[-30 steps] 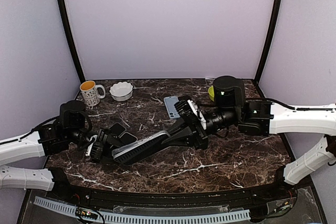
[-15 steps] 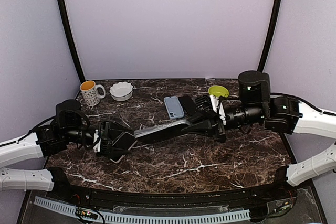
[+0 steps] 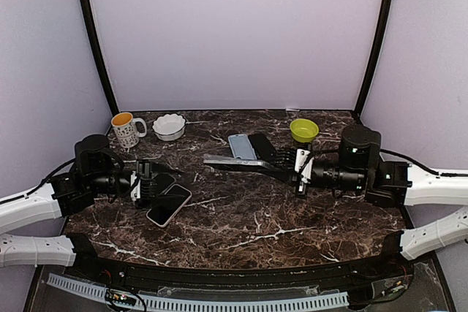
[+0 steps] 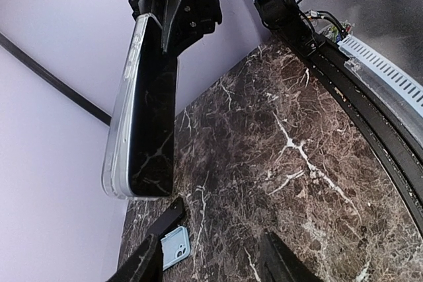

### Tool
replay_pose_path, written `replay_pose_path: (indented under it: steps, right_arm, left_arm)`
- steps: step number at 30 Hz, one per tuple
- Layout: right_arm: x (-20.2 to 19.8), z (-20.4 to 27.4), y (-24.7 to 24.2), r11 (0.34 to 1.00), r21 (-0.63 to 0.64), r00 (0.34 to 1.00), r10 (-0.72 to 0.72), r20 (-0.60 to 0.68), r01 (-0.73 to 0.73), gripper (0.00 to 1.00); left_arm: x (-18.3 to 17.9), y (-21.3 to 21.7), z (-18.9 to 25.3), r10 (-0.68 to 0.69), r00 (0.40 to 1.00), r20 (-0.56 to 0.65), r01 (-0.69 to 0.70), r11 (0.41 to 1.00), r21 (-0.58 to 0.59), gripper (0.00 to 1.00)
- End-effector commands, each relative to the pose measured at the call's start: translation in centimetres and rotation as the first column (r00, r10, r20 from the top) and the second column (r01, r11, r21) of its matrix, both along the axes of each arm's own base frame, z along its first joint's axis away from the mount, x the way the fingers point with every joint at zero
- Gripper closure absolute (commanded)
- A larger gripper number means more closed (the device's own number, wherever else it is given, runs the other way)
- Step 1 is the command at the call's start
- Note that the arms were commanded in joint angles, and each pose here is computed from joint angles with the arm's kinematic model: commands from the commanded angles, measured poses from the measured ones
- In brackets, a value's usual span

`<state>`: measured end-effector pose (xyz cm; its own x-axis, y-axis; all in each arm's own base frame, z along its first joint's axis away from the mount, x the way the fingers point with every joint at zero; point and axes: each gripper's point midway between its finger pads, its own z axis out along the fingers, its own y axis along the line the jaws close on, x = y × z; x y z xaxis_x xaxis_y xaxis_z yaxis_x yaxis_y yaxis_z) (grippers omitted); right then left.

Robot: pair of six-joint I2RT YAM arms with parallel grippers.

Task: Take the phone out of the phone case
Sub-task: Pass from the right arm to the left

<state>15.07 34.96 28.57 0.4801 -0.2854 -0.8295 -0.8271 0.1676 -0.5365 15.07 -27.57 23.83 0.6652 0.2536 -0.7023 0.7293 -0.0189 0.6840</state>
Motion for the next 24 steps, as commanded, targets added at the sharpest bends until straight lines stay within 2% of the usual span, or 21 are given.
replay_pose_path:
  steps: [1,11,24]
  right_arm:
    - [-0.2,6.4,0.2,0.974,0.224,0.98,0.0,0.197,-0.045,1.0]
    - [-0.9,6.6,1.0,0.964,0.239,0.963,0.049,0.265,-0.115,1.0]
    - [-1.6,4.8,1.9,0.975,0.157,0.954,0.106,0.279,-0.155,1.0]
  left_arm:
    - [-0.8,-0.3,1.0,-0.051,0.998,-0.03,0.049,0.997,-0.062,0.48]
    - [-1.5,-0.4,1.9,-0.09,0.995,-0.039,0.086,0.992,-0.097,0.5]
    - [-1.1,-0.3,3.2,-0.056,0.998,-0.01,0.053,0.987,-0.152,0.52]
